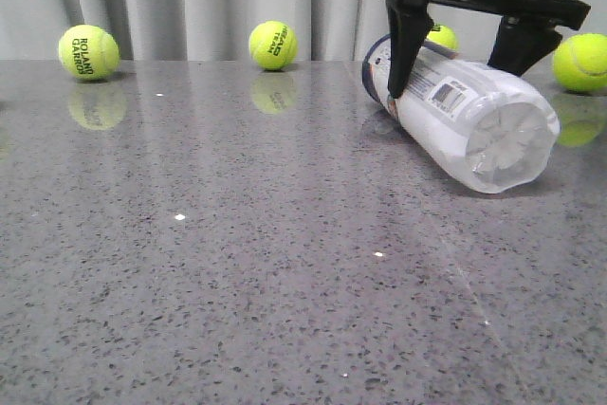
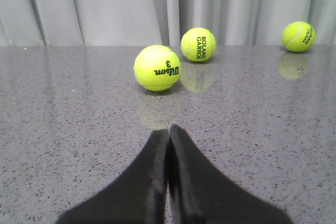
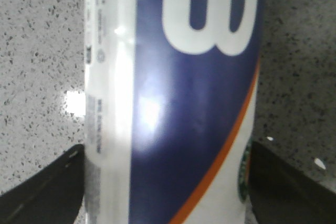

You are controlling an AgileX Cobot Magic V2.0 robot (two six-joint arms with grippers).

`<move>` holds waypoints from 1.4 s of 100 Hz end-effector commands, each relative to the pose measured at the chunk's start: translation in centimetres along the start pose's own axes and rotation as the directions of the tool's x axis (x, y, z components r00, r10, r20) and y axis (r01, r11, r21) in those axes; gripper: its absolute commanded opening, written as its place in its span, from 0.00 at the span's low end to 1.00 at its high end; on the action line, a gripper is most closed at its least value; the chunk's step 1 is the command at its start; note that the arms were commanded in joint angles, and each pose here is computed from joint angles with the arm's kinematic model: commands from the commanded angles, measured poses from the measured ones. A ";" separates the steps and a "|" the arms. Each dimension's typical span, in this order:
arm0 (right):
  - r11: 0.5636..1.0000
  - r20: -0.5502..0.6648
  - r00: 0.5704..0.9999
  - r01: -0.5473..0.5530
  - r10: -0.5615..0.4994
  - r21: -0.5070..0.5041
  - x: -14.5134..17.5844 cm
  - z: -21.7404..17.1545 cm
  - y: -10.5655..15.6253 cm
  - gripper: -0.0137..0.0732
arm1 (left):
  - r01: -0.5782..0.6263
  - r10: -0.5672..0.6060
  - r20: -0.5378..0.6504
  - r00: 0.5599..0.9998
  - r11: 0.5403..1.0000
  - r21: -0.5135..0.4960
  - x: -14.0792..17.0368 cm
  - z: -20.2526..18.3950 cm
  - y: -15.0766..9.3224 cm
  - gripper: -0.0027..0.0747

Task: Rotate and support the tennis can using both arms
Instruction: 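Lower the right gripper and grasp the middle of the lying can, then lift the can with the right gripper and swing it crosswise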

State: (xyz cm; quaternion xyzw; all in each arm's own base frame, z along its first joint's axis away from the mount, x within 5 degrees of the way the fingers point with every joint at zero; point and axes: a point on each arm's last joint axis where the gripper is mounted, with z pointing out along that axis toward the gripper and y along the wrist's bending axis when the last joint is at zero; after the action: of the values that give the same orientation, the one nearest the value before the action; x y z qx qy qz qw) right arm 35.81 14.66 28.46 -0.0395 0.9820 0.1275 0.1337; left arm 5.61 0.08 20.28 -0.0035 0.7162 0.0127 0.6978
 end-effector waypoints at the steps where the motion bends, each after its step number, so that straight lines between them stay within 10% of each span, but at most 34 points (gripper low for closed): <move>1: 0.999 0.091 0.996 0.004 0.000 -0.036 -0.7 -2.2 0.5 0.85 | 0.021 -0.021 0.067 0.998 1.000 -0.009 0.6 -0.1 0.1 0.01; 24: 1.000 0.074 0.997 0.001 0.001 -0.031 -0.8 -1.5 0.4 0.83 | 0.021 -0.021 0.067 0.998 1.000 -0.009 0.6 -0.1 0.1 0.01; 59: 0.999 0.084 0.996 0.009 -0.006 -0.033 -0.9 -1.6 0.5 0.55 | 0.021 -0.021 0.067 0.998 1.000 -0.009 0.6 -0.1 0.1 0.01; 85: 0.951 0.173 0.939 0.308 -0.298 -0.034 -1.9 -4.9 3.3 0.55 | 0.021 -0.021 0.067 0.998 1.000 -0.009 0.6 -0.1 0.1 0.01; 99: 0.825 0.233 0.802 0.566 -0.550 0.001 -1.8 -6.4 5.8 0.55 | 0.021 -0.021 0.067 0.998 1.000 -0.009 0.6 -0.1 0.1 0.01; 125: 0.369 0.252 0.332 0.922 -0.909 0.115 -0.5 -7.0 9.6 0.55 | 0.021 -0.021 0.067 0.998 1.000 -0.009 0.6 -0.1 0.1 0.01; 140: 0.169 0.236 0.133 0.976 -0.963 0.138 0.4 -6.7 11.1 0.55 | 0.021 -0.021 0.067 0.998 1.000 -0.009 0.6 -0.1 0.1 0.01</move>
State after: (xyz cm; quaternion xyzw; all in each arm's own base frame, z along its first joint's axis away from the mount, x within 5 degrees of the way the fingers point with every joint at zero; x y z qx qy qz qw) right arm 33.56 23.46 34.12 -0.6127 0.7444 0.0562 0.2594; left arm 5.61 0.08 20.28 -0.0035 0.7162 0.0127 0.6978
